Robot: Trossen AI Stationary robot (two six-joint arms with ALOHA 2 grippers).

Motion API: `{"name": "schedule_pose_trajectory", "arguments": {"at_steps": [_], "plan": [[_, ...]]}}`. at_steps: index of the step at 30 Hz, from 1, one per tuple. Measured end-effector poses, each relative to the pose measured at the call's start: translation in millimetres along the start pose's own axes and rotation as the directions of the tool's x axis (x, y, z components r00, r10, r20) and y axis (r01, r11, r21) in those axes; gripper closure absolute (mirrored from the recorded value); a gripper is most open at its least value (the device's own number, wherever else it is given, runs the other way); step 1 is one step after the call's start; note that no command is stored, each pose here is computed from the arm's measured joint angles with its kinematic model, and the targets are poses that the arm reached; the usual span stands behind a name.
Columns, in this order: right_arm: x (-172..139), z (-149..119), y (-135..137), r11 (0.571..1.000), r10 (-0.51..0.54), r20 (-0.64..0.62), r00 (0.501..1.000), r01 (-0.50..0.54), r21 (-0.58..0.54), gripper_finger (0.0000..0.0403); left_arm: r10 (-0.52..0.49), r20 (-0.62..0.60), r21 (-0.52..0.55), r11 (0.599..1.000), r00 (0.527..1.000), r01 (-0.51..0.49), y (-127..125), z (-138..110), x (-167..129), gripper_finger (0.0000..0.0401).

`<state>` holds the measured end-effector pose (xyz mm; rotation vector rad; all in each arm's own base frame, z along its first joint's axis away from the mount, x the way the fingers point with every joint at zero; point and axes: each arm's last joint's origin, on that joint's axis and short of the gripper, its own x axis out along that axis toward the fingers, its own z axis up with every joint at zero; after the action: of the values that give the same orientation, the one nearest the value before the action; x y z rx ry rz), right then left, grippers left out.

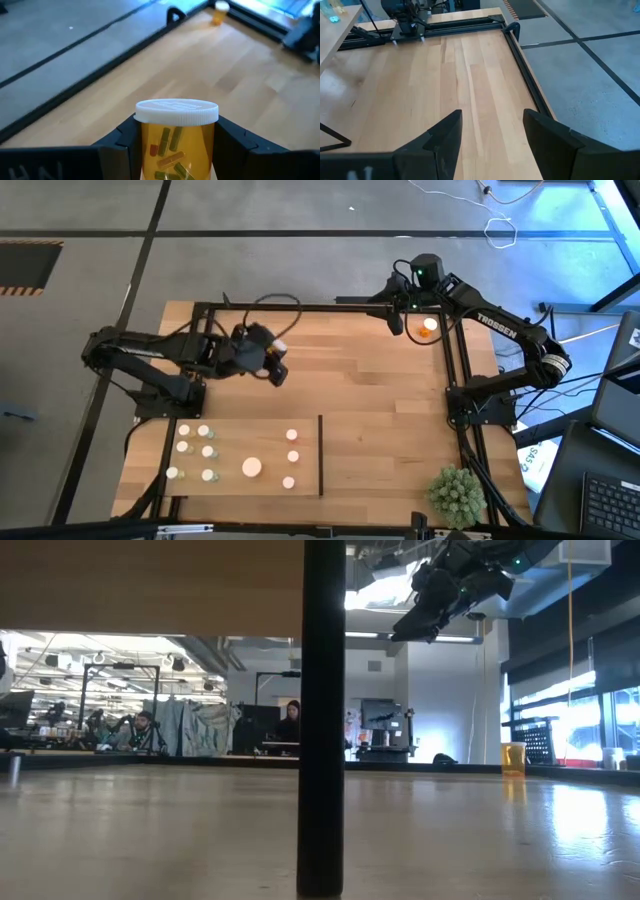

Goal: Pick and place medicine bottles onto shelf by color
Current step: Put the top left orange pill bottle on the shelf aligned with the other orange pill bottle

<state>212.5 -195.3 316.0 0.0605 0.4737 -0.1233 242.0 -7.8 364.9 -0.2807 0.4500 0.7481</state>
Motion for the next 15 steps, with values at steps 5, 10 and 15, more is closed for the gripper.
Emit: {"name": "schedule_pose_trajectory", "arguments": {"at_steps": [5,10,15], "plan": [[0,1,0,1.0,-0.003,0.009,1.0,0.003,-0.005,0.0189,-0.022,0.013,0.01,1.0,1.0,0.021,-13,-9,-11,0.0239],[0,2,3,0.991,0.095,0.042,0.995,-0.098,0.094,0.0189,-0.041,0.046,-0.006,0.999,0.998,0.041,-23,-18,-27,0.0239],[-3,5,16,0.867,0.497,0.162,0.853,-0.495,-0.054,0.0189,-0.05,0.043,-0.016,0.999,0.998,0.051,-28,-33,-45,0.0239]]}}
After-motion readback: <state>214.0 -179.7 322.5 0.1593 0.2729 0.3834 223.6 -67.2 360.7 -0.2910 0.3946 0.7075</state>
